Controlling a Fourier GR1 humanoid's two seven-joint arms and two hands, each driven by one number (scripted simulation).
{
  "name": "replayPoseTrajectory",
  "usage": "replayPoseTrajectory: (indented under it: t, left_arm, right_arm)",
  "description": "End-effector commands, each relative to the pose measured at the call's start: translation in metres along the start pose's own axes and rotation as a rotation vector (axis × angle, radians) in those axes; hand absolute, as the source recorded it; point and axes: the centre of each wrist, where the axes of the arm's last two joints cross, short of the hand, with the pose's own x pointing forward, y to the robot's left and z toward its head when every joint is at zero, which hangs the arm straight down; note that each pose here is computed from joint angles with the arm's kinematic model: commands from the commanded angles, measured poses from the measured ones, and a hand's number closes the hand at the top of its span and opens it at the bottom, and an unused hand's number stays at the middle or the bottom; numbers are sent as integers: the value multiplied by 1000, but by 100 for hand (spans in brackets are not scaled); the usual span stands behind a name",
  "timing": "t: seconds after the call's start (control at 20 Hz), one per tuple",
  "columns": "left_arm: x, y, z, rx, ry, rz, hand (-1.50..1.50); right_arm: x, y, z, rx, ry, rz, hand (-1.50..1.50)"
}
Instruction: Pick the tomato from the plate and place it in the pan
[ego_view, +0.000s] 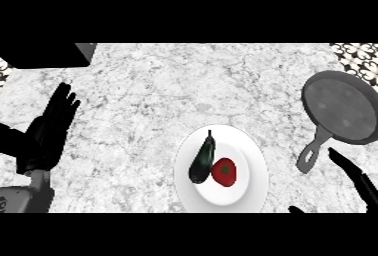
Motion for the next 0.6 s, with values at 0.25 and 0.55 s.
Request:
replayPoseTrajectory:
  t: [0.25, 0.55]
  left_arm:
    - [6, -26, -4, -59, -11, -3, 0]
    - [15, -38, -9, -65, -22, 18, 0]
  right_arm:
    - [52, -20, -17, 185, 57, 321, -150]
    - [80, 6, -47, 324, 150, 466, -150]
